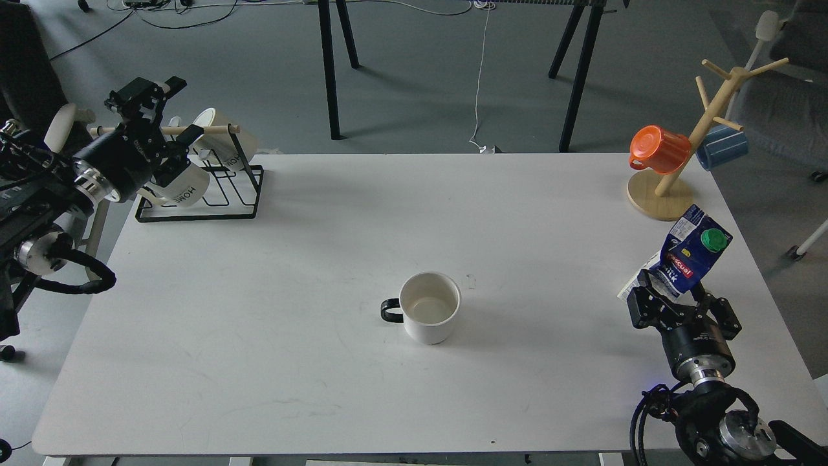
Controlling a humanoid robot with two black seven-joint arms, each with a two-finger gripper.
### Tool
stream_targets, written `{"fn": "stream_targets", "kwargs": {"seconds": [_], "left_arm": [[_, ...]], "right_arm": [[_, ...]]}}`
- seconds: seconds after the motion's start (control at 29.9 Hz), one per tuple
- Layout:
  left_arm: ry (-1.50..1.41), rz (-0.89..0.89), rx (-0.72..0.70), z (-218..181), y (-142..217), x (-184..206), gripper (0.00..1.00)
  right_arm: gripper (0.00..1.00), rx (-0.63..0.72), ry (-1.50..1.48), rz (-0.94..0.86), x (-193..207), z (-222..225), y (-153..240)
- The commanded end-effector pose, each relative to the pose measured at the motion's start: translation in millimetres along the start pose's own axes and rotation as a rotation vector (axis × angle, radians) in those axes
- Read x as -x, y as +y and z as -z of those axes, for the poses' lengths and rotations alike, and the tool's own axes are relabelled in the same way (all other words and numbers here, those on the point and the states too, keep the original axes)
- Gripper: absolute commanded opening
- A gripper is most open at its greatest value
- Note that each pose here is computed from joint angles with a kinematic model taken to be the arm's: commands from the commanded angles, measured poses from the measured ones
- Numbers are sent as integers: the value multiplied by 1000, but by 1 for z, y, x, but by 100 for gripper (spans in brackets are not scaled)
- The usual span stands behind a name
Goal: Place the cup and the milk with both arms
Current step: 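Lift the milk carton with the right gripper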
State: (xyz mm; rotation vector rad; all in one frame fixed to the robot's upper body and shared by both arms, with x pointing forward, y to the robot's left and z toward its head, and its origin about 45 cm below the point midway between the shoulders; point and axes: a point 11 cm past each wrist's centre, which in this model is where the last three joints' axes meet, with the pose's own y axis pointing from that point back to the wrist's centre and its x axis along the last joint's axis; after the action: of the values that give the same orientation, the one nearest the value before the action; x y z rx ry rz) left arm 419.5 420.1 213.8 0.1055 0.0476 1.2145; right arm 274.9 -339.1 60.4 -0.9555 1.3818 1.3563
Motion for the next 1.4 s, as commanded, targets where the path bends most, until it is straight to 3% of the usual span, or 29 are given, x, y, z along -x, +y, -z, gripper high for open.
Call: {"fn": "stream_targets", "kwargs": {"seconds": [0.0,0.33,0.74,1.37], "left_arm": [[1,-2,0,0,0,-1,87],[2,-16,-7,4,1,-3,88],[-3,-30,-14,5,3,-7,88],[-2,-30,-14,6,3,-7,89]], "right_arm": [[59,2,6,3,0,0,0],[53,10,20,6,1,-1,0],[38,23,42,11,1,-3,0],[32,41,80,7,-3,-4,3]]}}
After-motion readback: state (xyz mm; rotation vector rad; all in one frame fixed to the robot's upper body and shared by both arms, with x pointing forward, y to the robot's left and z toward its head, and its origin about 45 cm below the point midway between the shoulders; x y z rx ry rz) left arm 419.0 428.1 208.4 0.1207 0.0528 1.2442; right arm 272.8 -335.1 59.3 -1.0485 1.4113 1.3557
